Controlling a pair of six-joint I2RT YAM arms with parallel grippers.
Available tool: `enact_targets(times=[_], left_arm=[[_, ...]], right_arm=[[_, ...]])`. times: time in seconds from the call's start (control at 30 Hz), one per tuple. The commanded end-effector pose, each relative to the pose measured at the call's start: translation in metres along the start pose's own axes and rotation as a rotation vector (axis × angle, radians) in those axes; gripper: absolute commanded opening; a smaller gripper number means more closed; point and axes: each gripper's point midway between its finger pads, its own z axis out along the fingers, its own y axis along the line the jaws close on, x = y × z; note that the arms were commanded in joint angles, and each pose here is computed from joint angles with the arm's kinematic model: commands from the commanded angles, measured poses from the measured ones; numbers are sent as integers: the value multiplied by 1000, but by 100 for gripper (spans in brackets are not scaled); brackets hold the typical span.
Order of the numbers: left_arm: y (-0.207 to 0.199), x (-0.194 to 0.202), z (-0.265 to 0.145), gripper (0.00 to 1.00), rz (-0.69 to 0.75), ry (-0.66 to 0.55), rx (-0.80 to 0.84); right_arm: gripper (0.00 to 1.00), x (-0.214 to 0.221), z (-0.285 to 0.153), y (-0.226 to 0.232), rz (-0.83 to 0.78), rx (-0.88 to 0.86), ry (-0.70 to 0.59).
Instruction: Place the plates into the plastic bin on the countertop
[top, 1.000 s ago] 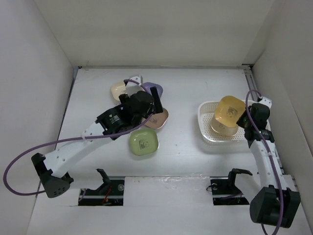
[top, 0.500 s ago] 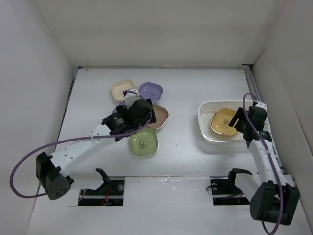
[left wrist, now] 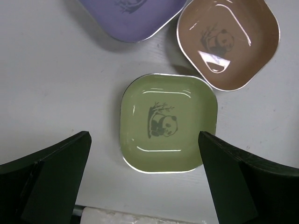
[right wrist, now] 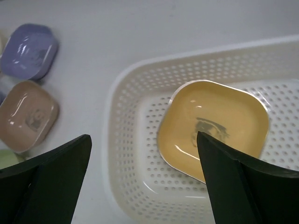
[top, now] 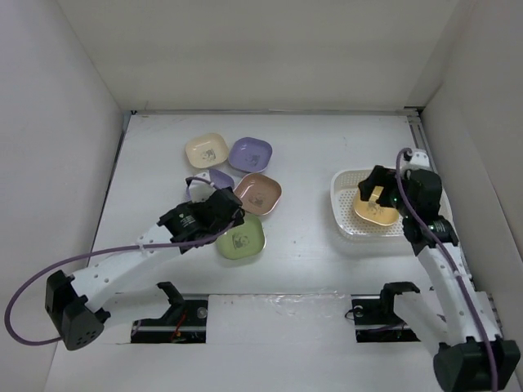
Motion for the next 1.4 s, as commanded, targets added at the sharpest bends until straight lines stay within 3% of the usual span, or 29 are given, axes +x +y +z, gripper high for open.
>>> enact_targets(times=[0.0, 0.17, 0.23, 0.3, 0.47, 0.57, 0.73, 0.9, 1.0, 1.03, 1.17, 1.23, 1.27, 1.37], left_arm=[[24, -3, -11, 100, -151, -44, -65], [33, -46, -36, 100, -243, -169, -32], [29, -70, -45, 100, -156, -236, -21], [34, -77, -39, 100, -102, -254, -109], [25, -96, -34, 100, -60, -298, -192], [17, -92, -29, 100, -46, -287, -164], [28, -92, -36, 100, -76, -308, -150], [41, -96, -47, 100, -141, -334, -158], [44, -103, -56, 100, -210, -362, -133], [45, -105, -59, 100, -219, -367, -125], [49, -111, -68, 100, -256, -394, -99], [52, -112, -70, 100, -266, -403, -102], [57, -114, -75, 100, -288, -416, -96], [63, -117, -81, 100, -318, -434, -81]], right_arm=[[100, -14, 2, 74, -135, -237, -1], [100, 31, 21, 152, -182, -325, 98], [100, 47, 25, 186, -206, -371, 121], [100, 80, 43, 207, -218, -372, 196], [95, 144, 56, 270, -290, -446, 313], [94, 184, 61, 288, -333, -469, 389], [87, 208, 67, 300, -353, -478, 431], [68, 229, 63, 296, -358, -453, 464], [50, 247, 58, 298, -379, -458, 496], [37, 254, 55, 300, -391, -464, 505], [10, 267, 51, 301, -391, -462, 530], [7, 264, 46, 306, -381, -474, 526], [1, 259, 39, 308, -381, -483, 509], [0, 251, 28, 309, -373, -493, 506]])
